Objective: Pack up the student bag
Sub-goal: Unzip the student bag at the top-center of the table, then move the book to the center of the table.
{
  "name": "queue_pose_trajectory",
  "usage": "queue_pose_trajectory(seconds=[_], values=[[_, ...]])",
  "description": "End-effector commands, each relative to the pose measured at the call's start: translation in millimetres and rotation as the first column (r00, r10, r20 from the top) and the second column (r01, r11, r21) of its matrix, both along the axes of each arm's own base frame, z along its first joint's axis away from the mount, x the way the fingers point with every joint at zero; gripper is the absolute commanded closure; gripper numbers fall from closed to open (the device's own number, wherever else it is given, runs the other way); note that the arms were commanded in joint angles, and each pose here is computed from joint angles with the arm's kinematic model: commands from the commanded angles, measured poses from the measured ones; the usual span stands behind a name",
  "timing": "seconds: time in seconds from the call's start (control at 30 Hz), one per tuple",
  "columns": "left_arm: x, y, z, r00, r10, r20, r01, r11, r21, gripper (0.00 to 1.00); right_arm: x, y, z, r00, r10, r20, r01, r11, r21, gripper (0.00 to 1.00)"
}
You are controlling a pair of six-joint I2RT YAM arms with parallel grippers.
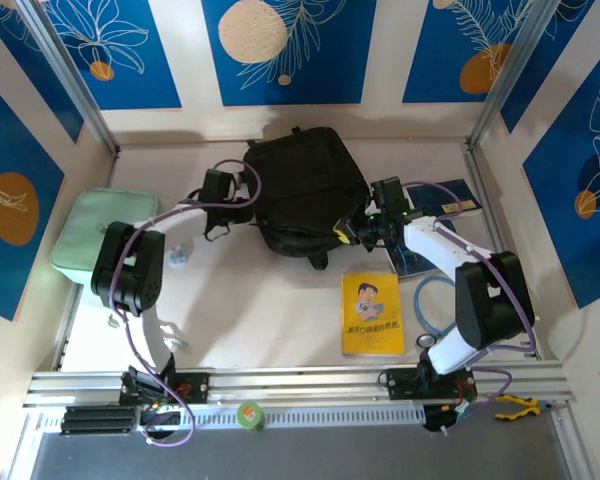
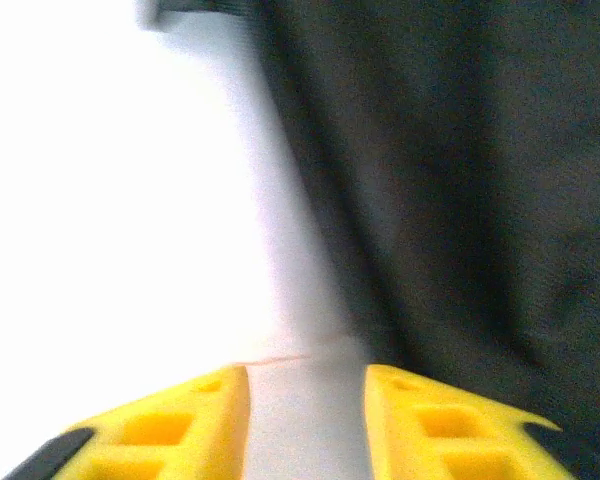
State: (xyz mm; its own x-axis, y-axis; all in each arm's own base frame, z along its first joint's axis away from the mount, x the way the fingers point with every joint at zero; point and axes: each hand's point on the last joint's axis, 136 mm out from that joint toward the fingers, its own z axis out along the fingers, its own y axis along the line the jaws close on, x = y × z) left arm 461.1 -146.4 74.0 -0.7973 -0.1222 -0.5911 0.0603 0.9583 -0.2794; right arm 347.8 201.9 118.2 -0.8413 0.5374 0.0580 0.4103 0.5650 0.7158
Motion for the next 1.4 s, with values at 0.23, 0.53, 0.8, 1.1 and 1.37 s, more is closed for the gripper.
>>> queue_pose_trajectory(seconds=[0.23,0.53,0.8,1.1,1.37], values=[[-47.9,36.1,73.3,0.992,0.113,0.046,-0.112,0.993,-0.034,0.33,4.7,66.4,-4.2,0.999,0.049,-0.005,-0.049,0.998,0.037,0.99],[-87.9,-3.4,101.6,0.999,-0.049,0.021,0.053,0.972,-0.227,0.14,-7.9,51.6,22.5,0.983,0.158,0.097,-0.138,0.974,-0.182,0.37],[-113.3,-59.2,111.1,0.982,-0.19,0.004,0.185,0.95,-0.25,0.0,-68.6,-52.5,9.3,0.996,0.078,0.047,-0.046,0.876,-0.48,0.3],[-150.7,-153.7,95.5,0.946,-0.323,-0.003,0.309,0.909,-0.279,0.0,-118.6,-66.3,-52.4,0.992,-0.03,-0.124,-0.013,0.943,-0.332,0.29],[-188.7,-189.9,66.8,0.936,-0.347,-0.059,0.305,0.882,-0.359,0.0,-106.3,-56.2,-84.1,0.98,-0.139,-0.146,0.1,0.964,-0.247,0.31]])
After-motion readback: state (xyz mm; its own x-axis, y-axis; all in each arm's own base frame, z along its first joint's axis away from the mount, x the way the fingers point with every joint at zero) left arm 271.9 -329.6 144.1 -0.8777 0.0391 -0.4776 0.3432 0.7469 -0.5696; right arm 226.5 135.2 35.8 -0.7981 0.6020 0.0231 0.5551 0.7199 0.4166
